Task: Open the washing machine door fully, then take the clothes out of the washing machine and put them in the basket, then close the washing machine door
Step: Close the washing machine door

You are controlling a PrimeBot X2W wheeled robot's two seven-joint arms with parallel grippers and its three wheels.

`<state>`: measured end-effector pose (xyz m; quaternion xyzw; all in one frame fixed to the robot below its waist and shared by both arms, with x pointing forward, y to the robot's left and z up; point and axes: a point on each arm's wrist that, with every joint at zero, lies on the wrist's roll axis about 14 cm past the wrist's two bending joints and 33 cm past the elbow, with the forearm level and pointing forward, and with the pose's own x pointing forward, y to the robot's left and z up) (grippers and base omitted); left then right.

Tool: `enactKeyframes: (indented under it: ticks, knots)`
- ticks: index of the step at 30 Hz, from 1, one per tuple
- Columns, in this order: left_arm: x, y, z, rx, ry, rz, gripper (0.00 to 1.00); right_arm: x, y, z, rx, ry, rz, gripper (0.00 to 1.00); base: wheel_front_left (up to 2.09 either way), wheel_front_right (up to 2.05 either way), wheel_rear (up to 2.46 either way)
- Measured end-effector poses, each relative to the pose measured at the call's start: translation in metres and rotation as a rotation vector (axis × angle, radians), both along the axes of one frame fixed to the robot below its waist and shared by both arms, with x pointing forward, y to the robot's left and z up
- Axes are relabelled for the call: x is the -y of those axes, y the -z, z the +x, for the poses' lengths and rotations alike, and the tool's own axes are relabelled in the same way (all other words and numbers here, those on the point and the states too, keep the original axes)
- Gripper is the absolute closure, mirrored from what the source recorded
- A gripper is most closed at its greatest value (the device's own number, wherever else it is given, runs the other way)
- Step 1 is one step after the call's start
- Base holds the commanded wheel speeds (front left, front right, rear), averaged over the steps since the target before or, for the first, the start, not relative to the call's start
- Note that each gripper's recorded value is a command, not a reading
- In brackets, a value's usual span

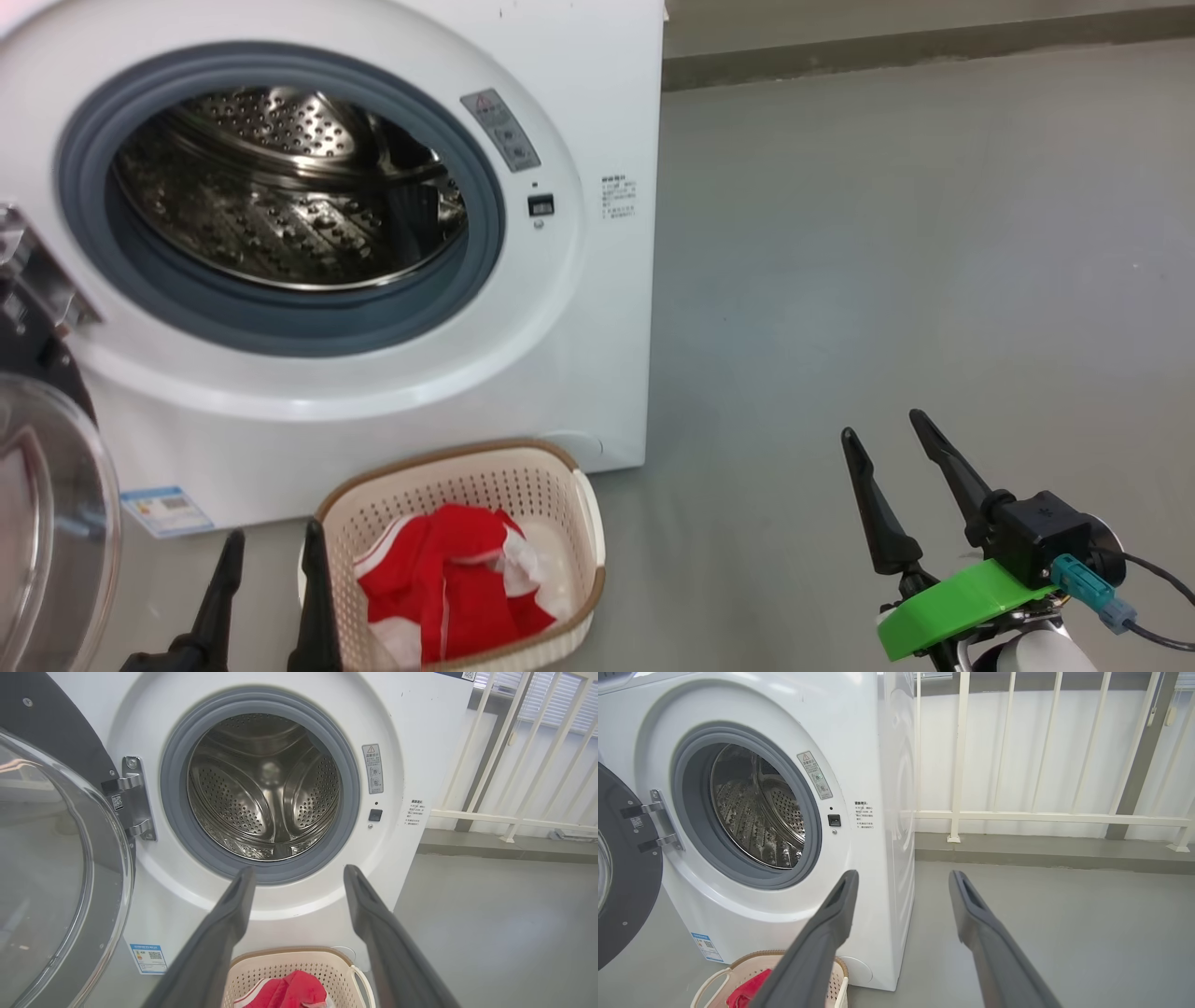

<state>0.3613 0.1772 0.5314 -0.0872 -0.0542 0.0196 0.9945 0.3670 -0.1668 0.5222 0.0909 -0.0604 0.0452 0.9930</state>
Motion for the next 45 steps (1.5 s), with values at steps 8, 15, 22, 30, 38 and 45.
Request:
enactKeyframes:
  ticks: [8, 15, 22, 30, 38, 45]
  knots:
    - [0.001, 0.000, 0.001, -0.001, 0.007, 0.001, 0.00, 0.000, 0.003, 0.001, -0.009, 0.000, 0.001, 0.00, -1.65, 1.65, 0.00]
    - [0.000, -0.001, 0.001, 0.001, 0.005, 0.003, 0.00, -0.001, 0.005, 0.002, -0.014, -0.004, 0.001, 0.00, -0.64, 0.64, 0.00]
    - [0.001, -0.001, -0.001, 0.003, 0.006, 0.003, 0.00, -0.003, 0.004, 0.003, -0.012, -0.010, 0.001, 0.00, -0.01, 0.01, 0.00]
    - [-0.001, -0.001, -0.003, 0.004, -0.005, 0.003, 0.00, -0.007, 0.003, 0.004, -0.010, -0.022, 0.001, 0.00, 0.00, 0.00, 0.00]
    - [-0.011, -0.005, -0.011, 0.013, -0.044, 0.004, 0.00, -0.022, 0.002, 0.010, -0.006, -0.065, 0.000, 0.00, 0.00, 0.00, 0.00]
    - [-0.034, -0.017, -0.026, 0.045, -0.126, 0.011, 0.00, -0.052, -0.002, 0.017, 0.005, -0.152, -0.005, 0.00, 0.00, 0.00, 0.00]
